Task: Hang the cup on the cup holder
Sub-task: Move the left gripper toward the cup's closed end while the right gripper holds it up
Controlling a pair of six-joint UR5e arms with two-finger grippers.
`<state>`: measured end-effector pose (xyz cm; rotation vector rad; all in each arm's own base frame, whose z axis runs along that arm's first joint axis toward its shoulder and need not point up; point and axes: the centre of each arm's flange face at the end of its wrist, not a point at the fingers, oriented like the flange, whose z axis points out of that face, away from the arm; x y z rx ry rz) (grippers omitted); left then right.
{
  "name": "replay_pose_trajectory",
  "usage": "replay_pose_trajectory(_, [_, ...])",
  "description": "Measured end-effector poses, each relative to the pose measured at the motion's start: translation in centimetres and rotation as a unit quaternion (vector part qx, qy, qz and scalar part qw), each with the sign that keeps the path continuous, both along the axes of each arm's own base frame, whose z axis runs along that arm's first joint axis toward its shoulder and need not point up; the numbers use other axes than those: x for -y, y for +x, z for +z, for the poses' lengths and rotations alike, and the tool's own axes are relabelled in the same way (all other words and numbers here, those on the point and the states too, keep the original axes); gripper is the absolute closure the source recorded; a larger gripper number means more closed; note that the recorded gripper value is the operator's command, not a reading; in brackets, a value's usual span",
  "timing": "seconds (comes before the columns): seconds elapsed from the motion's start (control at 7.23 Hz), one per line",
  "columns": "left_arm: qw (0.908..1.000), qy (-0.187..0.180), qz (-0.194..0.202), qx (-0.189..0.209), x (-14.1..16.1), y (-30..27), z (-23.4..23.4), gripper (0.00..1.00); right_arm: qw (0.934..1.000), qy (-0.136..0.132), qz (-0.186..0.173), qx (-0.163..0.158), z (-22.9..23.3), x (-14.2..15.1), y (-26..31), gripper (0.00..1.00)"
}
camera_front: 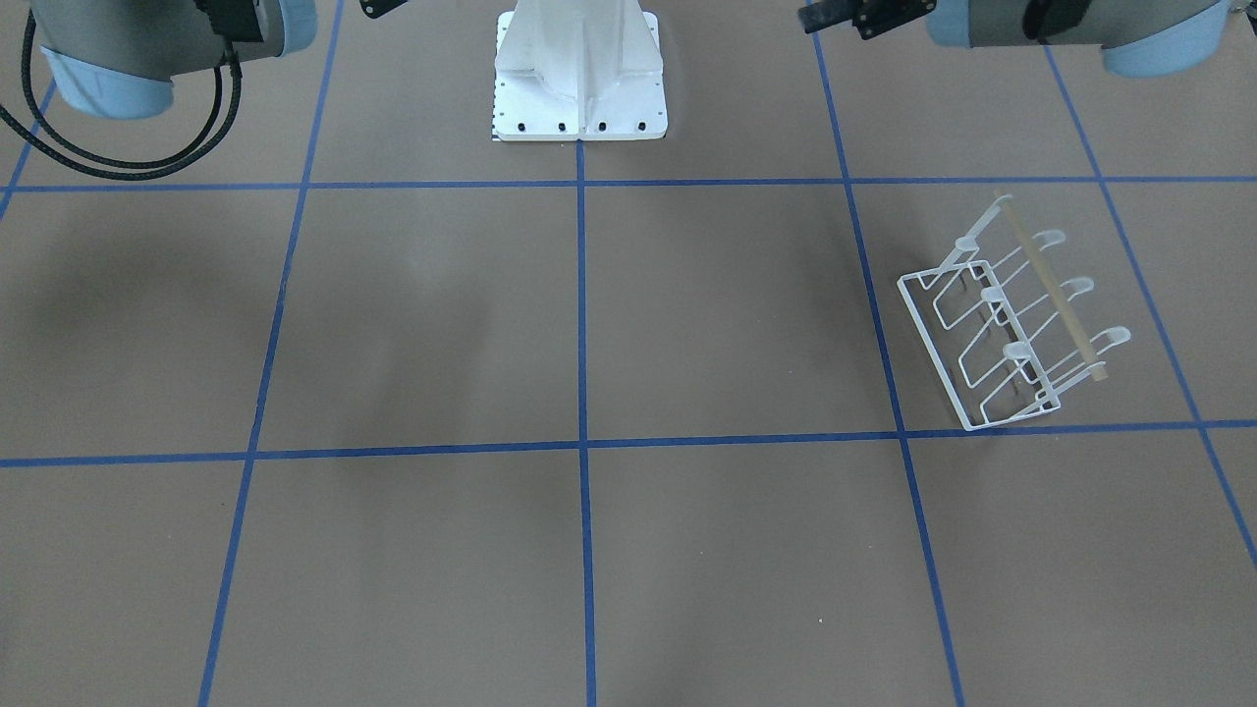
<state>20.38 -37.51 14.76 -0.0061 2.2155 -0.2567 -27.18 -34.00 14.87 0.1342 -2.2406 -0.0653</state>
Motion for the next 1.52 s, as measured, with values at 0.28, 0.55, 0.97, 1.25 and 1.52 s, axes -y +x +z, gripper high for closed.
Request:
replay_pose_trajectory(0.28, [0.9991, -0.007, 0.030, -0.028, -1.3, 2.5, -1.7, 0.02, 0.9998, 0.004, -0.011, 0.014, 0.0, -1.0, -0.7, 1.00])
replay_pose_trajectory(0.55, [0.9968, -0.012, 0.060, -0.051, -3.3, 5.7, -3.0, 0.02, 0.9994, 0.010, -0.024, 0.022, 0.1, -1.9, -1.3, 1.00])
replay_pose_trajectory(0.97, [0.9951, -0.017, 0.081, -0.056, -4.5, 7.3, -3.3, 0.02, 0.9989, 0.014, -0.037, 0.027, 0.3, -2.7, -2.0, 1.00])
replay_pose_trajectory(1.25, [0.9937, -0.016, 0.095, -0.058, -5.3, 8.2, -3.6, 0.02, 0.9989, 0.013, -0.038, 0.026, 0.4, -2.8, -2.2, 1.00])
replay_pose_trajectory(1.52, [0.9922, -0.014, 0.109, -0.059, -6.1, 8.9, -3.8, 0.02, 0.9988, 0.012, -0.039, 0.025, 0.4, -2.8, -2.3, 1.00])
